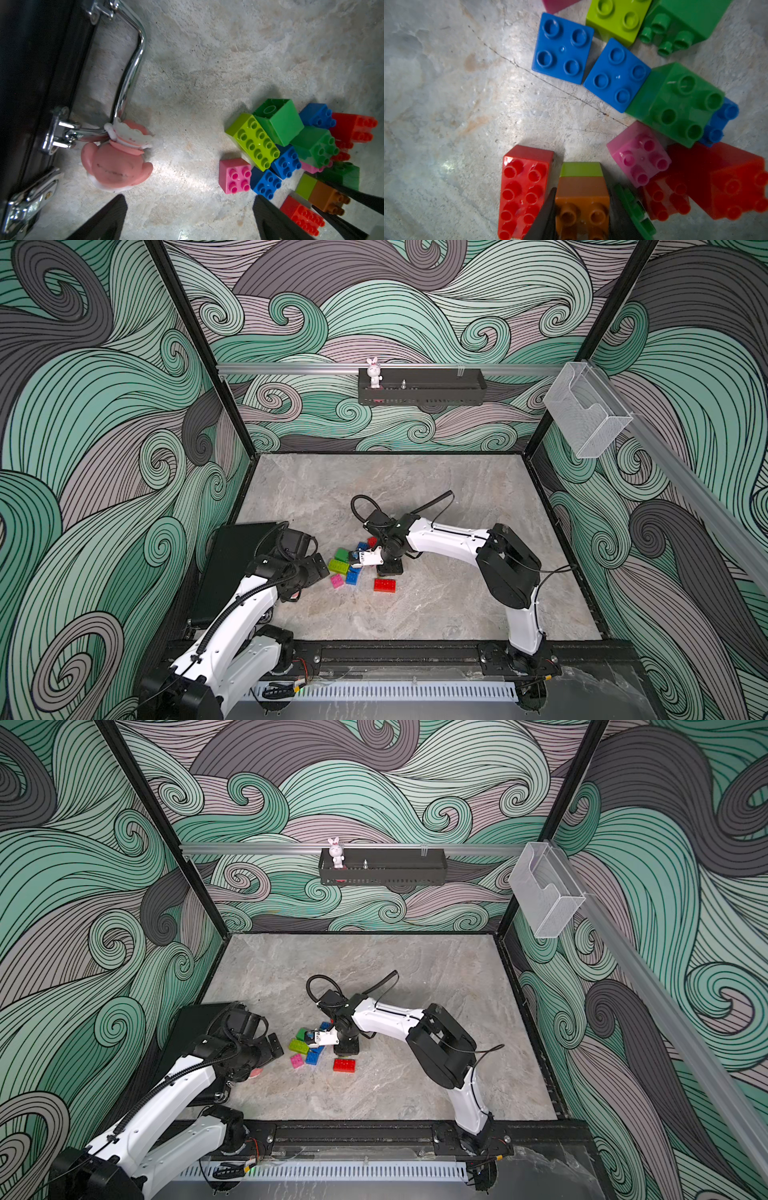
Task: Assemble the number 4 with lego
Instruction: Assemble the lego brick with the lego brick, then pick up the lego brick from the center of the board.
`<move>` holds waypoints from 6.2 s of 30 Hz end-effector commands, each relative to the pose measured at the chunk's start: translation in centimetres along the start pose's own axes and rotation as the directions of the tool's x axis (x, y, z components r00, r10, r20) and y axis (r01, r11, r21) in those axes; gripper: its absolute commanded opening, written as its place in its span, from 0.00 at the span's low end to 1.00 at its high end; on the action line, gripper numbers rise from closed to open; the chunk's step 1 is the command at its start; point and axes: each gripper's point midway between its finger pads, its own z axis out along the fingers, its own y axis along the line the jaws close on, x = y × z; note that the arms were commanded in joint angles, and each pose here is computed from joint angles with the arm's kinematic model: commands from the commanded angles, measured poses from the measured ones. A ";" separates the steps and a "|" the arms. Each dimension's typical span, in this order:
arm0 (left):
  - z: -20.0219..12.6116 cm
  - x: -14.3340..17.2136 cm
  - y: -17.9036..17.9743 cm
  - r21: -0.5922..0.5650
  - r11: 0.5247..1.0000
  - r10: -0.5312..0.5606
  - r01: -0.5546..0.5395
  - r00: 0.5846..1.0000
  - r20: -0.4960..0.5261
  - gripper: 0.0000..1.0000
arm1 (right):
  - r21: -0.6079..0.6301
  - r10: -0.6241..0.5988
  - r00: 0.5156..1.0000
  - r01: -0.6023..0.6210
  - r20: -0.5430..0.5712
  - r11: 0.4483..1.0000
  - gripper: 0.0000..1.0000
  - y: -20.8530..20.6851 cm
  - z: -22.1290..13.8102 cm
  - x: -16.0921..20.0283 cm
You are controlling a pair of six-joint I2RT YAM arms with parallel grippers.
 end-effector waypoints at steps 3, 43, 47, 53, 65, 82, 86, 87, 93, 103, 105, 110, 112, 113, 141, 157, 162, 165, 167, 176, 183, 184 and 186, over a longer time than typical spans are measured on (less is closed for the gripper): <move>-0.1 0.2 -0.3 0.004 1.000 0.025 -0.025 0.999 -0.030 0.99 | -0.131 0.002 0.933 -0.053 -0.360 0.990 0.08 3.8 3.7 9.0; 0.7 1.3 -4.5 0.145 0.986 0.106 -0.085 0.984 -0.143 0.99 | -0.078 0.022 1.000 -0.020 0.017 0.997 0.20 6.9 -1.6 7.6; 0.8 1.3 -4.5 0.140 0.986 0.109 -0.088 0.983 -0.151 0.99 | -0.075 0.011 1.000 -0.009 0.016 0.997 0.21 6.6 -1.1 7.6; 0.9 1.3 -4.5 0.136 0.986 0.115 -0.094 0.982 -0.153 0.98 | -0.062 0.002 0.999 0.000 0.035 0.998 0.24 6.0 -0.9 6.9; 1.1 1.3 -4.4 0.128 0.987 0.119 -0.098 0.980 -0.160 0.99 | -0.025 -0.010 0.997 0.012 0.080 1.000 0.45 5.2 -2.0 5.8; 0.6 0.5 -5.1 0.130 0.986 0.122 -0.103 0.981 -0.148 0.99 | 0.155 0.639 0.585 -0.786 0.500 0.598 0.82 -2.7 -11.6 3.2; 0.2 -0.1 -4.7 0.108 0.990 0.099 -0.086 0.989 -0.113 0.99 | 0.097 0.842 0.346 -0.936 0.413 0.337 0.75 -1.6 -10.4 5.1; 0.0 -0.3 -4.6 0.102 0.991 0.093 -0.083 0.991 -0.097 0.99 | 0.090 0.868 0.319 -0.947 0.380 0.308 0.74 -1.0 -9.7 5.3; -0.9 -1.4 -3.3 0.060 0.996 0.065 -0.064 0.998 -0.007 0.99 | 0.138 0.898 0.397 -0.916 0.187 0.376 0.70 1.3 -6.4 4.5; -0.9 -0.7 -2.2 0.045 0.998 0.051 -0.051 0.999 0.000 0.99 | 0.228 0.824 0.561 -0.814 0.076 0.534 0.62 -0.2 -3.3 0.1; -0.9 -0.6 -1.9 0.036 0.998 0.052 -0.052 0.999 0.001 0.99 | 0.208 0.811 0.579 -0.806 0.079 0.554 0.62 -0.2 -3.1 -0.8; -0.9 -0.8 -1.7 0.030 0.998 0.054 -0.055 0.998 0.020 0.99 | 0.219 0.808 0.583 -0.802 0.088 0.555 0.64 -0.6 -2.9 -1.1; -0.8 -0.9 -1.7 0.031 0.998 0.054 -0.055 0.998 0.022 0.99 | 0.232 0.805 0.585 -0.800 0.098 0.553 0.65 -1.0 -3.0 -1.2; -0.8 -0.8 -1.7 0.031 0.998 0.055 -0.055 0.998 0.020 0.99 | 0.258 0.811 0.576 -0.803 0.103 0.537 0.65 -1.3 -3.0 -0.7; -0.2 -0.4 -1.4 0.003 0.999 0.048 -0.048 0.999 -0.016 0.99 | 0.287 0.824 0.566 -0.794 0.030 0.536 0.56 -4.9 -0.6 1.2; -0.1 -0.3 -1.3 0.000 0.999 0.049 -0.049 0.999 -0.019 0.99 | 0.322 0.847 0.527 -0.815 0.066 0.482 0.55 -6.5 0.3 0.7; -0.1 -0.2 -1.2 0.001 0.999 0.047 -0.047 0.999 -0.018 0.99 | 0.315 0.856 0.509 -0.830 0.092 0.460 0.48 -6.8 0.3 0.5; -0.1 -0.2 -1.2 0.001 0.999 0.048 -0.048 0.999 -0.018 0.99 | 0.308 0.859 0.502 -0.837 0.104 0.452 0.47 -6.9 0.5 0.2; -0.1 -0.2 -1.2 0.001 0.999 0.048 -0.048 0.999 -0.018 0.99 | 0.303 0.860 0.497 -0.842 0.116 0.446 0.46 -7.1 0.5 0.1; -0.1 -0.3 -1.3 0.001 0.999 0.052 -0.052 0.999 -0.017 0.99 | 0.304 0.868 0.483 -0.849 0.114 0.433 0.40 -7.0 1.1 0.4; 0.0 -0.3 -1.3 0.000 0.999 0.054 -0.054 0.998 -0.020 0.99 | 0.303 0.870 0.482 -0.849 0.107 0.433 0.45 -6.9 1.3 0.6; 0.0 -0.3 -1.3 -0.002 0.999 0.054 -0.054 0.998 -0.021 0.99 | 0.303 0.871 0.480 -0.850 0.107 0.432 0.45 -6.9 1.3 0.6; 0.0 -0.3 -1.3 -0.001 0.999 0.054 -0.054 0.998 -0.022 0.99 | 0.302 0.873 0.477 -0.852 0.106 0.429 0.45 -6.8 1.2 0.7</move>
